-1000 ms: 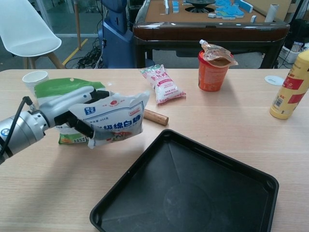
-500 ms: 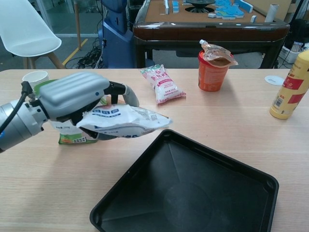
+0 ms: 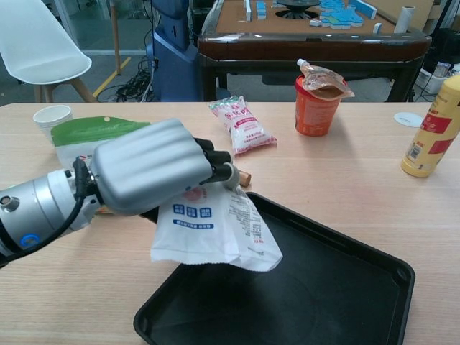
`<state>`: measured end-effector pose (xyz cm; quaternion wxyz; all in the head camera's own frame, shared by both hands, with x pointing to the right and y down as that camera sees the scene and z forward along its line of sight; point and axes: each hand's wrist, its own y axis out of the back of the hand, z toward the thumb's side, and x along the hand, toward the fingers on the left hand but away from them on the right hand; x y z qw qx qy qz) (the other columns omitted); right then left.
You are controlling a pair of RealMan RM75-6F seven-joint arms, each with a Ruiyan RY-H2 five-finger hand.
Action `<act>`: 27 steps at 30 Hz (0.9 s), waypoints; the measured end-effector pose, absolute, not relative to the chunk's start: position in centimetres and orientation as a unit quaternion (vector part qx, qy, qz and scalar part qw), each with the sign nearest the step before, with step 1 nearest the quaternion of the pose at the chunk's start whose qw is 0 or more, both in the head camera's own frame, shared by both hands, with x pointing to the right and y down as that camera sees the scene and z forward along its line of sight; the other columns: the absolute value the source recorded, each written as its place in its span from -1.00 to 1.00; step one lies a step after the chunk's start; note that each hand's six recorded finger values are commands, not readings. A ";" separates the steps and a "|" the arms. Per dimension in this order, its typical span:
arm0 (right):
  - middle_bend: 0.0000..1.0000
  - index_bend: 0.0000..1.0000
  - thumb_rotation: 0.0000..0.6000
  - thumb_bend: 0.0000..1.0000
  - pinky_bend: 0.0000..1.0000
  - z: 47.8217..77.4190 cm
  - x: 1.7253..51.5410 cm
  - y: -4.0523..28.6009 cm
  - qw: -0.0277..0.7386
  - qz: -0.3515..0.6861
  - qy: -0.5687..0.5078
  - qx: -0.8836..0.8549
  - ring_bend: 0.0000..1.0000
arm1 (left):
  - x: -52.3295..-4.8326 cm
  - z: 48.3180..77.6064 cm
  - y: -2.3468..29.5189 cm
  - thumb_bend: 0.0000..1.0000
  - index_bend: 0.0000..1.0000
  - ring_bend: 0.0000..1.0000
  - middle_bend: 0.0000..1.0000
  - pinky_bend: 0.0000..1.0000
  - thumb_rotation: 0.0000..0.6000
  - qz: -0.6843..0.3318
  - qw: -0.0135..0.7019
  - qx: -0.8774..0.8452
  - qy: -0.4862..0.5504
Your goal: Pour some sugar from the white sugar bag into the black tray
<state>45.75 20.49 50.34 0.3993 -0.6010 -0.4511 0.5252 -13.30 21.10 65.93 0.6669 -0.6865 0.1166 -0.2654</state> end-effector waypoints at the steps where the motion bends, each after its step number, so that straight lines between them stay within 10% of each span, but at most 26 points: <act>1: -0.27 -0.20 1.00 -0.54 -0.52 50.3 45.8 20.5 0.399 0.525 -0.451 -0.601 -0.56 | -13.2 66.1 21.2 -0.57 0.03 0.16 0.34 0.36 1.00 -0.266 0.674 -0.681 0.110; 27: -0.27 -0.20 1.00 -0.54 -0.52 50.1 46.2 20.5 0.398 0.528 -0.456 -0.596 -0.56 | -14.2 67.4 21.7 -0.57 -0.07 0.22 0.30 0.41 1.00 -0.343 0.813 -0.471 0.004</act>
